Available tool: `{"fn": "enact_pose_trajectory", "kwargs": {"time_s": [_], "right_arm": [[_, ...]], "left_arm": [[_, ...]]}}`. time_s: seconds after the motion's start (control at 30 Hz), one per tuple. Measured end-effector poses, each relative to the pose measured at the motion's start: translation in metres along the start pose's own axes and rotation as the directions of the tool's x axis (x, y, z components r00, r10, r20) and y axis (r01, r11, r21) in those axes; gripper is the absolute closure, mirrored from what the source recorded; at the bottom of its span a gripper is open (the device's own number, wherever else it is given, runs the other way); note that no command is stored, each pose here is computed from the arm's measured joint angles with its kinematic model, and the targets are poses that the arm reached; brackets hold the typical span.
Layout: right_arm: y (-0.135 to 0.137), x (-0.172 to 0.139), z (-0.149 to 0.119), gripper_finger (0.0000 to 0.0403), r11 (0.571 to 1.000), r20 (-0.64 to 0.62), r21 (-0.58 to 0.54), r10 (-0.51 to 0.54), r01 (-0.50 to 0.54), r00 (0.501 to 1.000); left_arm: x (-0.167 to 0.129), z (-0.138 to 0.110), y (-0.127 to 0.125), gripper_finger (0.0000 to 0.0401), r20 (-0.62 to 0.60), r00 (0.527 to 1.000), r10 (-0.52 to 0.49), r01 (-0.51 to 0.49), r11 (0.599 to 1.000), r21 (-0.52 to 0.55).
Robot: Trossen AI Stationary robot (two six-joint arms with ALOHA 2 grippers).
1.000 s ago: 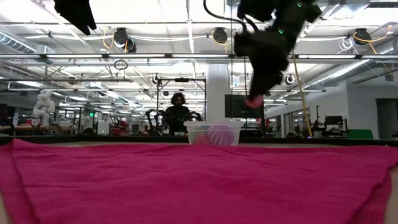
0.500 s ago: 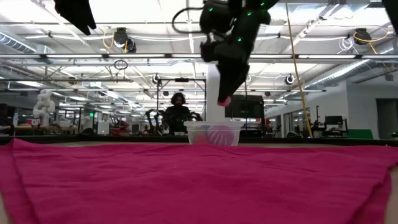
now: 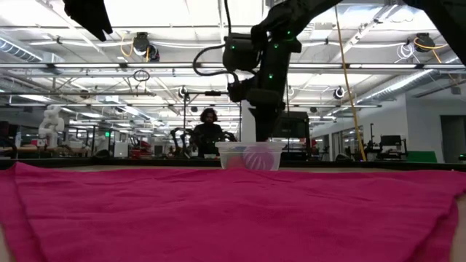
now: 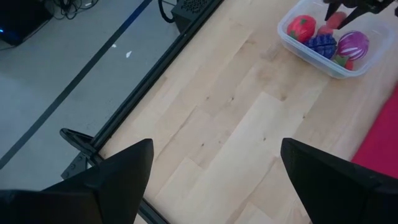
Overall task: Pick and placing Produce into tupperware
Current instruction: Put the pink peach into the transparent bin
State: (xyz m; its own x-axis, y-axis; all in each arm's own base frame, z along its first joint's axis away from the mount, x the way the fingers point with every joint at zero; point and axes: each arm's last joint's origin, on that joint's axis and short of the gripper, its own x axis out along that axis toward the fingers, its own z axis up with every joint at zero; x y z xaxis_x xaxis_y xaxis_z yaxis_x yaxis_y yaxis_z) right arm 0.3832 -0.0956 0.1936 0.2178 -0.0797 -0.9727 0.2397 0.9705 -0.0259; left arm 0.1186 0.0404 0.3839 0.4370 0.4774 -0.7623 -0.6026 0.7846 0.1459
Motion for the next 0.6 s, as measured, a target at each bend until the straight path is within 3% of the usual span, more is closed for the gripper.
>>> {"fn": "enact_pose_trajectory", "kwargs": {"time_s": [0.6], "right_arm": [[-0.006,0.003,-0.0027,0.0298,1.0,-0.035,-0.026,-0.003,0.002,0.999]], "left_arm": [[0.0,0.0,0.0,0.004,0.0,1.0,0.0,0.0,1.0,0.006]]}}
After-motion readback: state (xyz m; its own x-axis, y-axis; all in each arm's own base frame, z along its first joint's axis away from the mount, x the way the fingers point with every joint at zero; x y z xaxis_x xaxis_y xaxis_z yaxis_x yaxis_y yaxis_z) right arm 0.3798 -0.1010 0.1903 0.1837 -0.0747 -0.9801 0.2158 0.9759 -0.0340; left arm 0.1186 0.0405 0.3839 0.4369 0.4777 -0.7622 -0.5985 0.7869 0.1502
